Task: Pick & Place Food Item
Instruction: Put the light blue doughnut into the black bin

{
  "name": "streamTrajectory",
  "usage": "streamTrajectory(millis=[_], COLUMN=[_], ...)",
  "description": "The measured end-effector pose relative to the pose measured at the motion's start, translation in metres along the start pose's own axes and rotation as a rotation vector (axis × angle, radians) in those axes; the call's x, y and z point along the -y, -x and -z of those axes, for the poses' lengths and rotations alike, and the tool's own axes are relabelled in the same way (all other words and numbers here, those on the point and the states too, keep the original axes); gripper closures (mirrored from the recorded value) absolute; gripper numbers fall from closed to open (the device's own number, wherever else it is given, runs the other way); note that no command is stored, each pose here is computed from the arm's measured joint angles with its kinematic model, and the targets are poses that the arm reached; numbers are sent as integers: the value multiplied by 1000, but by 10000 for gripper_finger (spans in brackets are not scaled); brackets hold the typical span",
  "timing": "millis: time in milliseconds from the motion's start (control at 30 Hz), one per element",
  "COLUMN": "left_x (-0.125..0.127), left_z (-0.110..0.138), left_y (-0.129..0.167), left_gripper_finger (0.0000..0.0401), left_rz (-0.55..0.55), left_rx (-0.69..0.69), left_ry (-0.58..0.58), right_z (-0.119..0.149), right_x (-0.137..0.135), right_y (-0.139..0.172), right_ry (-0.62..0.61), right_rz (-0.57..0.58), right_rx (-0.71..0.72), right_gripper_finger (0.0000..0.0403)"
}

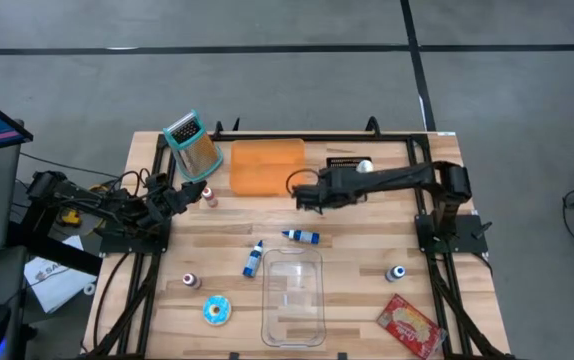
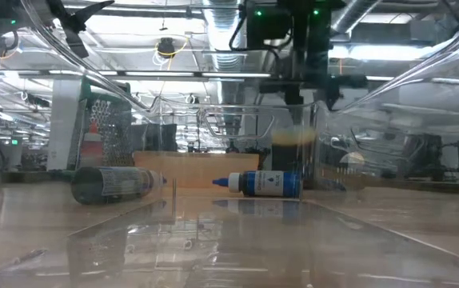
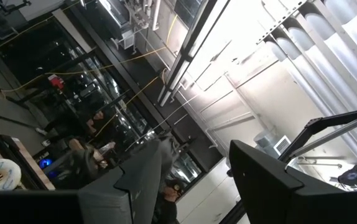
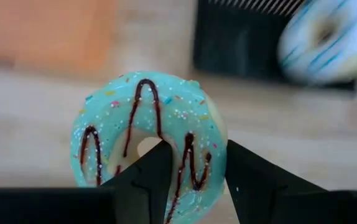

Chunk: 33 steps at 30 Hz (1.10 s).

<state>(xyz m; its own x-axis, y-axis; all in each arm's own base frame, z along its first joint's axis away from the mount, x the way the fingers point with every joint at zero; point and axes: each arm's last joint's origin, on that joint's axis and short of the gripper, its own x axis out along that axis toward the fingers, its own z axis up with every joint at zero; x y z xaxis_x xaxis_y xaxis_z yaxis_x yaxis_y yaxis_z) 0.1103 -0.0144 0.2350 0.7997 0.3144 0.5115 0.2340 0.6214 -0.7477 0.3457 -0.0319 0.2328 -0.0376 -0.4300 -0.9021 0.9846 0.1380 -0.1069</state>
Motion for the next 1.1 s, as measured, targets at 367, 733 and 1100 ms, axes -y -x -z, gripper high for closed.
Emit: streamTrajectory(millis=[367, 733, 1100], left_x=[0, 0, 0], left_z=[0, 0, 0], left_y=[0, 0, 0], left_gripper_finger=[215, 215, 215], left_rz=[9, 9, 9], left_rx=[-8, -7, -8], left_ry=[-13, -54, -55], right_z=[-71, -112, -106], right_x=[40, 74, 74], right_y=[-22, -56, -65], right_ry=[111, 145, 188], right_rz=[221, 276, 252], right_rx=[-42, -142, -191], right_gripper_finger=[268, 264, 261])
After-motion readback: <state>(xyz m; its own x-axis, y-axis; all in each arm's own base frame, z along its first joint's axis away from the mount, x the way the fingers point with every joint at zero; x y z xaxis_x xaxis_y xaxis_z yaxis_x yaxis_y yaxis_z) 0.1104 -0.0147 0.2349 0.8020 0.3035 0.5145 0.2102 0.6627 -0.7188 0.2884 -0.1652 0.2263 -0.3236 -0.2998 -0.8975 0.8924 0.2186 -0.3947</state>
